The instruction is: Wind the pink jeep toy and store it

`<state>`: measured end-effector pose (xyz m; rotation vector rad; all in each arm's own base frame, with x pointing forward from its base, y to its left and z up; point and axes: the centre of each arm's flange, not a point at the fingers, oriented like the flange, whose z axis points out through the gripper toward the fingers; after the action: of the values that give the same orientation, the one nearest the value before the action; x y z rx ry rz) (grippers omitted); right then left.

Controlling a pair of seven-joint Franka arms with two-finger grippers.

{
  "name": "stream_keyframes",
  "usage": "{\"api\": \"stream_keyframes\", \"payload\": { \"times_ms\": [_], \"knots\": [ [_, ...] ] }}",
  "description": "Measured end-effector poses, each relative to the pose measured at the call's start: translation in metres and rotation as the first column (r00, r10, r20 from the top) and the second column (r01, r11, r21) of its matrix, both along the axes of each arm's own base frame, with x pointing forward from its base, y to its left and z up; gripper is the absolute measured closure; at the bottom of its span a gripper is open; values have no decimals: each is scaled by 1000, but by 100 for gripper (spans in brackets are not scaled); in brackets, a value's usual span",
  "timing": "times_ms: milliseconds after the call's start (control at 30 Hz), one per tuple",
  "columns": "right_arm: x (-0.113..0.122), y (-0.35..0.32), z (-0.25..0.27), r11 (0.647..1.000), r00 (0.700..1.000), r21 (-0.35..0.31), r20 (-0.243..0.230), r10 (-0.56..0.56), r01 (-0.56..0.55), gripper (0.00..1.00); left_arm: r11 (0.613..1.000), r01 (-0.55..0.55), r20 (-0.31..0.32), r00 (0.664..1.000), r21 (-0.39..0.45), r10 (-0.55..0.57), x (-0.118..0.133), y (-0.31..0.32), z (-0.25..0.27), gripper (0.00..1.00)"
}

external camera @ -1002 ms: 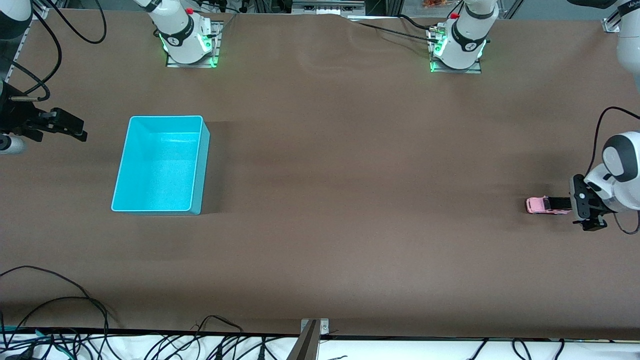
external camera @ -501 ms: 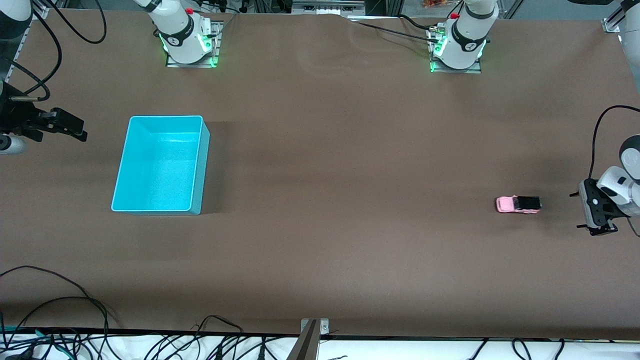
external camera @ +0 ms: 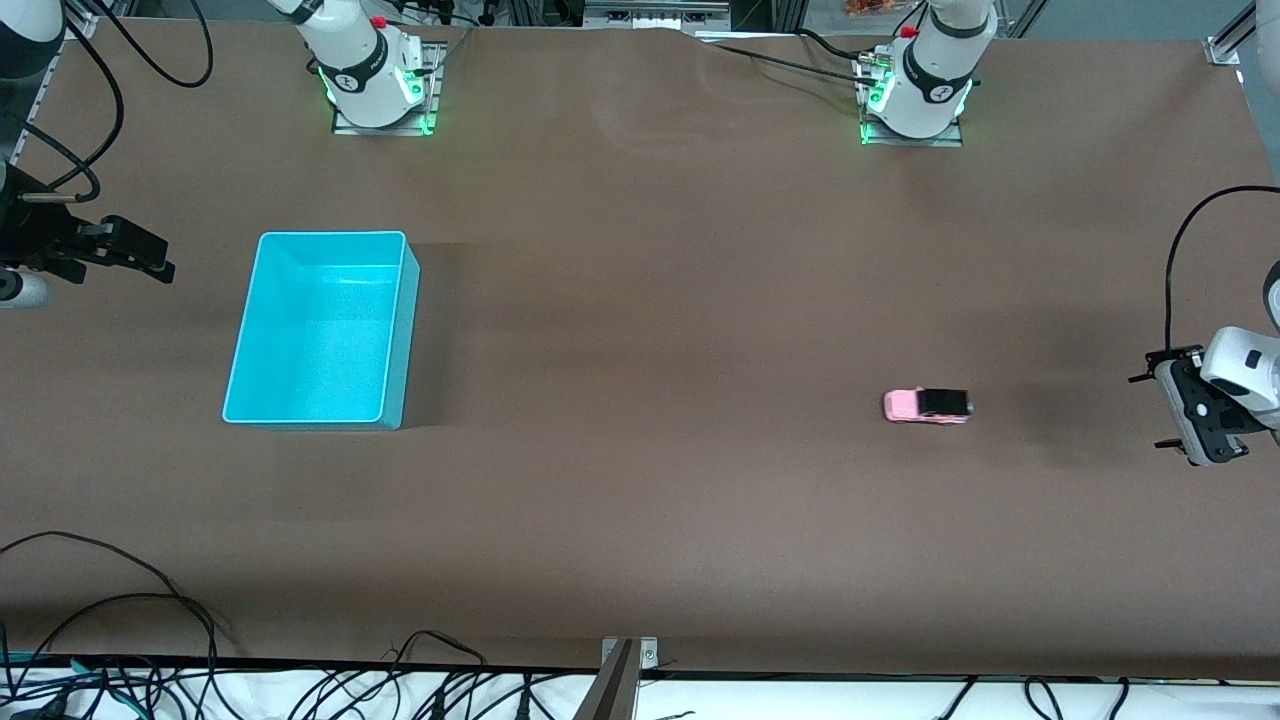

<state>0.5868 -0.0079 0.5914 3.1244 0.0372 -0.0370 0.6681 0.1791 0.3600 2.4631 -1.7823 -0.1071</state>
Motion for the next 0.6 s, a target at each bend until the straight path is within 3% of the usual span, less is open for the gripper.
{"api": "stream_keyframes", "payload": {
  "times_ms": [601],
  "knots": [
    [0, 0, 0, 1000, 1000, 0, 0, 0, 0, 0, 985, -174, -12, 985, 6, 174, -2, -68, 56, 0]
  ]
}}
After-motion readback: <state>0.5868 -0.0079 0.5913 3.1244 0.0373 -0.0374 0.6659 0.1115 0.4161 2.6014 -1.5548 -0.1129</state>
